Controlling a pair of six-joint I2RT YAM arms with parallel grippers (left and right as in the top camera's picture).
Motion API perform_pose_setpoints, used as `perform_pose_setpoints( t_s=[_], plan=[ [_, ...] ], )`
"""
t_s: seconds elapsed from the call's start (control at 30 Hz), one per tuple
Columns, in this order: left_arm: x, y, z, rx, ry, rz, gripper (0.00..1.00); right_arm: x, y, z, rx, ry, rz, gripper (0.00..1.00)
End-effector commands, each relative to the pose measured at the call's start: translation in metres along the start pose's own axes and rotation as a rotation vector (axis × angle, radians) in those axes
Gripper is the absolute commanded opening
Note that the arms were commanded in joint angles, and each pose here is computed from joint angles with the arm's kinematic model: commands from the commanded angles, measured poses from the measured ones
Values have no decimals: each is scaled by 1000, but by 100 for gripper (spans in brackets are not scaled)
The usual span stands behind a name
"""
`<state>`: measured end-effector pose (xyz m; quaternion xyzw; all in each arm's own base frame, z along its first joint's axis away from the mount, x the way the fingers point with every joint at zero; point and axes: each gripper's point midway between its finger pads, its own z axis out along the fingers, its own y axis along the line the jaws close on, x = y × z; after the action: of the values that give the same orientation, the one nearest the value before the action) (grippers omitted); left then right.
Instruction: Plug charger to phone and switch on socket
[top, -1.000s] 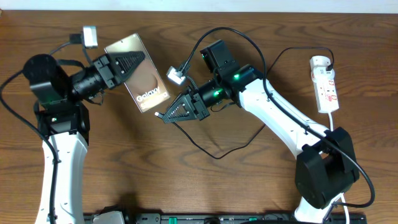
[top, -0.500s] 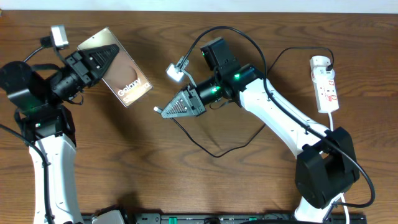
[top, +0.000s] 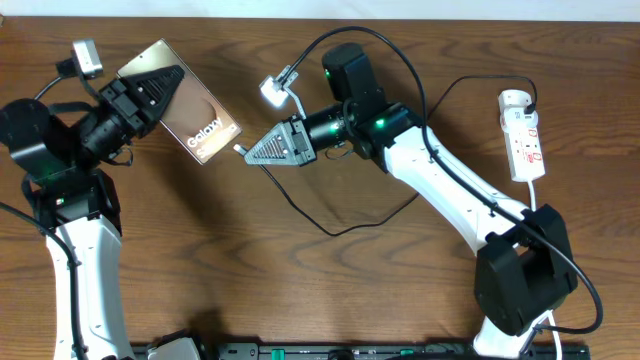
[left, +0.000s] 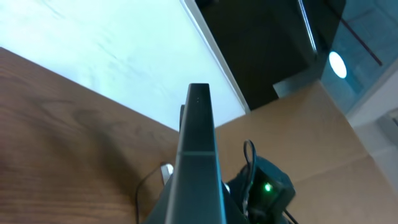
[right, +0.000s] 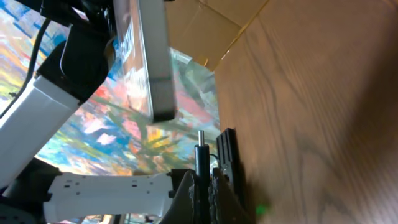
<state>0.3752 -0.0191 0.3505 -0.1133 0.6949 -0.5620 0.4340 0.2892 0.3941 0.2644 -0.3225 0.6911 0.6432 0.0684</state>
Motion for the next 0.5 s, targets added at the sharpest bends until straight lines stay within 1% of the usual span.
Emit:
perform_pose_setpoints(
  t_s=[0.0, 0.1, 0.2, 0.3, 0.4, 0.47],
  plan=[
    [-11, -5, -1, -8, -54, 14, 7, -2, 10, 7, -21, 10, 19, 1],
    [-11, -5, -1, -5, -51, 17, 7, -4, 5, 7, 4, -4, 21, 1],
    [-10, -6, -1, -3, -47, 17, 7, -2, -19, 3, 120, -31, 69, 1],
    [-9, -6, -1, 0, -40, 17, 7, 9, -57, -10, 314, -51, 172, 1],
    [-9, -7, -1, 2, -37, 18, 7, 26, -102, -39, 570, -69, 305, 1],
    [-8, -7, -1, 4, -34, 17, 7, 48, -137, -75, 834, -91, 445, 1]
  ],
)
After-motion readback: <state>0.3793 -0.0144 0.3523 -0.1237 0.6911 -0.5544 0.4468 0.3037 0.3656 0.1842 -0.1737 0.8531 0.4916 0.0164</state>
